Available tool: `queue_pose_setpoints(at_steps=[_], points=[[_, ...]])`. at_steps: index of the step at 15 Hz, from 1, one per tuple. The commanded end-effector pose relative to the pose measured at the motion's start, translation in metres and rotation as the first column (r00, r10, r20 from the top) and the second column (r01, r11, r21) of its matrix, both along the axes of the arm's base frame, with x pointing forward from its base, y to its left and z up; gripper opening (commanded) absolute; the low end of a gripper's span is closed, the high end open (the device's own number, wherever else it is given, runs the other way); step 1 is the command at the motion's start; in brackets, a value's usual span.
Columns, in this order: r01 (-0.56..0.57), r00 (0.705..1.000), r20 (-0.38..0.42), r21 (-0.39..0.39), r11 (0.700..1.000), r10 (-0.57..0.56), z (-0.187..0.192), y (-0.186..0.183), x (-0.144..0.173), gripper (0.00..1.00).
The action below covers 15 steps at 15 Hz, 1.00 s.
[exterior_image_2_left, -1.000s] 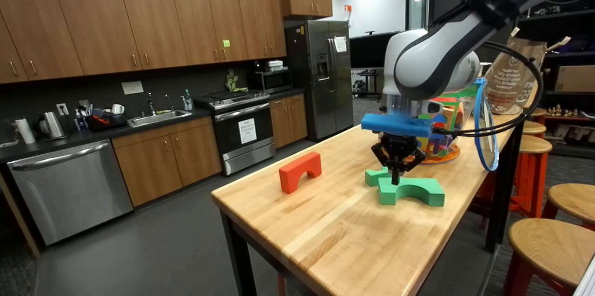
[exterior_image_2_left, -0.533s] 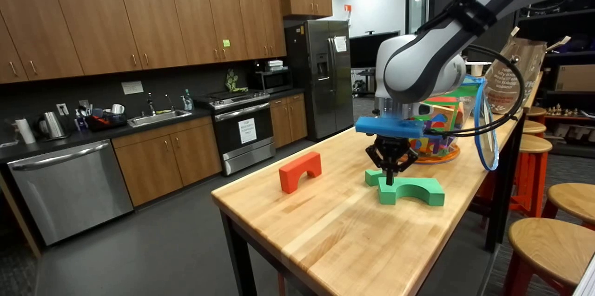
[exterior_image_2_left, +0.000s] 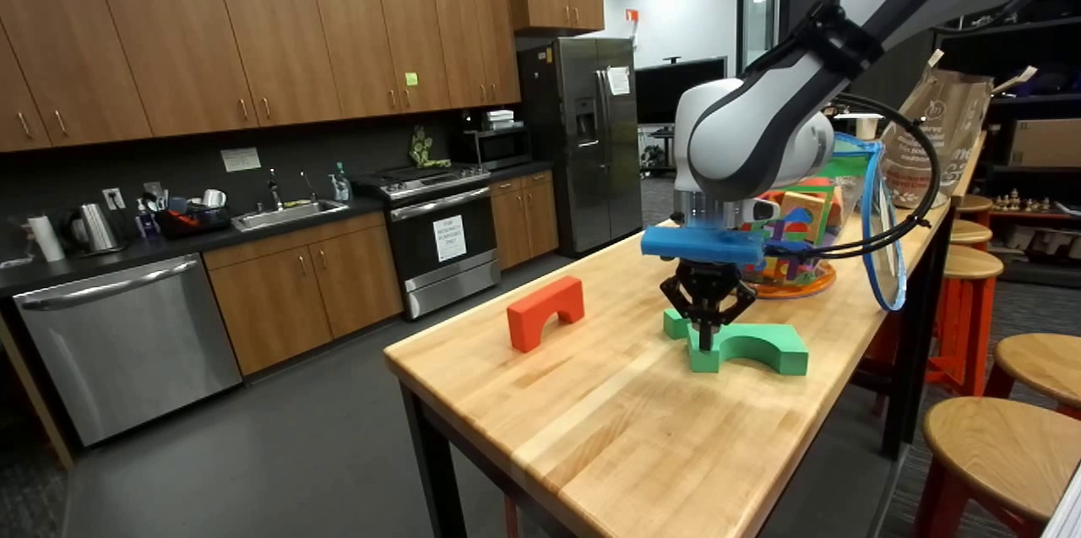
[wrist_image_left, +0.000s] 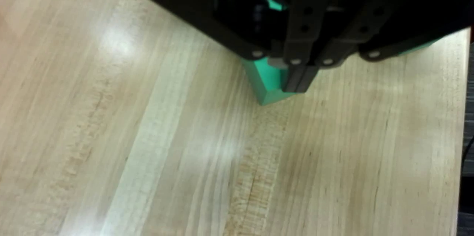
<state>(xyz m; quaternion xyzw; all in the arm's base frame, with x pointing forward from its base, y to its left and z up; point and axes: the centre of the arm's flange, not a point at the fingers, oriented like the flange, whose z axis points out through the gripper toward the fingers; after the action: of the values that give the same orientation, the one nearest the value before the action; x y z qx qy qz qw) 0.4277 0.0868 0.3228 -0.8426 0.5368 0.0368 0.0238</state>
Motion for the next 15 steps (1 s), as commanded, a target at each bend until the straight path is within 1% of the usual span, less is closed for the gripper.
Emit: queue_pose_setpoints(at_steps=[1, 6, 11, 15], points=[[-0.022, 1.000, -0.009, 0.005, 1.000, 0.022, -0.005, 0.005, 0.004, 0.00], [-0.059, 0.998, -0.018, 0.019, 0.998, 0.060, -0.009, 0.021, -0.003, 0.00], [-0.088, 0.995, -0.039, 0.036, 0.995, 0.090, -0.016, 0.041, -0.022, 0.00], [-0.097, 0.993, -0.063, 0.045, 0.994, 0.099, -0.027, 0.048, -0.038, 0.00]])
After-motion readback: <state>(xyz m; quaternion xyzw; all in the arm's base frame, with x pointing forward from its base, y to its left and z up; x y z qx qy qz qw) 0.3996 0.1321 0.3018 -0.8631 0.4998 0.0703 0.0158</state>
